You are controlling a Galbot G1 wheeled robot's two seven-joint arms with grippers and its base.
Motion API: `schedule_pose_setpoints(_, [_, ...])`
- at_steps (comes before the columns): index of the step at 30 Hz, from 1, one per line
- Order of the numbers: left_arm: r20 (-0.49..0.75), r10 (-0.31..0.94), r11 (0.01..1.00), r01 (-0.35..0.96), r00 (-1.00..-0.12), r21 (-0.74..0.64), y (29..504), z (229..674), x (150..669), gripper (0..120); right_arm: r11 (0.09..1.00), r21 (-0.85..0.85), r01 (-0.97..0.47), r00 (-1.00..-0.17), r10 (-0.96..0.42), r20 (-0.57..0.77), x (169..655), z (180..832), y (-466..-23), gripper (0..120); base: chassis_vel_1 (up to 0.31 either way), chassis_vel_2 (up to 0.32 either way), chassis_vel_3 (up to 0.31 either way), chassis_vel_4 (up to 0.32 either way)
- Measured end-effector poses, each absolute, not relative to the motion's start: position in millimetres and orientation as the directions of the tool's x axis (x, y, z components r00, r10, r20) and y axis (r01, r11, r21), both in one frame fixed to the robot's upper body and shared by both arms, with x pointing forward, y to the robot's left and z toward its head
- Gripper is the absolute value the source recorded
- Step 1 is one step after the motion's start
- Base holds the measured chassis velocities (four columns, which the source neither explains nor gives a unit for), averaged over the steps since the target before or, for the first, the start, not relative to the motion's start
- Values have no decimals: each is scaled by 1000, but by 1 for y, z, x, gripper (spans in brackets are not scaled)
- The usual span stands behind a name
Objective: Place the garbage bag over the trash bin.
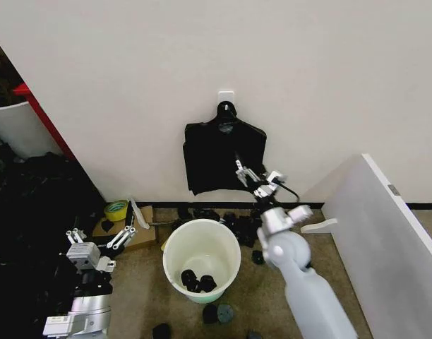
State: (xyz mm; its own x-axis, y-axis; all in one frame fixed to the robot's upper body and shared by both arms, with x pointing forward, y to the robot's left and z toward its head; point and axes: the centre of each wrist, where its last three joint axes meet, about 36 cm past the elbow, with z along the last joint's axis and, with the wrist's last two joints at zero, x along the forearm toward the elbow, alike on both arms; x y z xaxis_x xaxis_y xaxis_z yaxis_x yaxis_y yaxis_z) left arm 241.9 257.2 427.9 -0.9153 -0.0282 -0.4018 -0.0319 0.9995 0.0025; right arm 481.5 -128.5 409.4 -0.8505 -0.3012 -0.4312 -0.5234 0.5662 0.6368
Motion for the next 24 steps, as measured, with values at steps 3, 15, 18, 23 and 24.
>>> schedule_pose_setpoints(3, [-402, -31, 999, -36, -915, 4, 257, 428, 242, 100, 528, 660, -534, -844, -291, -450, 494, 407, -118, 100, 0, 0, 0, 0])
schedule_pose_setpoints(15, [-399, -51, 998, -60, -916, 11, 259, 428, 241, 100, 419, 717, -557, -830, -245, -501, 535, 417, -89, 100, 0, 0, 0, 0])
schedule_pose_setpoints(18, [-398, -54, 998, -64, -916, 12, 259, 427, 241, 100, 421, 718, -554, -832, -248, -496, 537, 415, -89, 98, 0, 0, 0, 0])
schedule_pose_setpoints(23, [-394, -55, 998, -65, -917, 12, 259, 425, 242, 100, 431, 719, -546, -837, -252, -485, 544, 414, -90, 77, 0, 0, 0, 0])
schedule_pose_setpoints(24, [-393, -54, 998, -64, -918, 13, 259, 424, 242, 100, 433, 718, -545, -838, -253, -483, 546, 413, -91, 72, 0, 0, 0, 0])
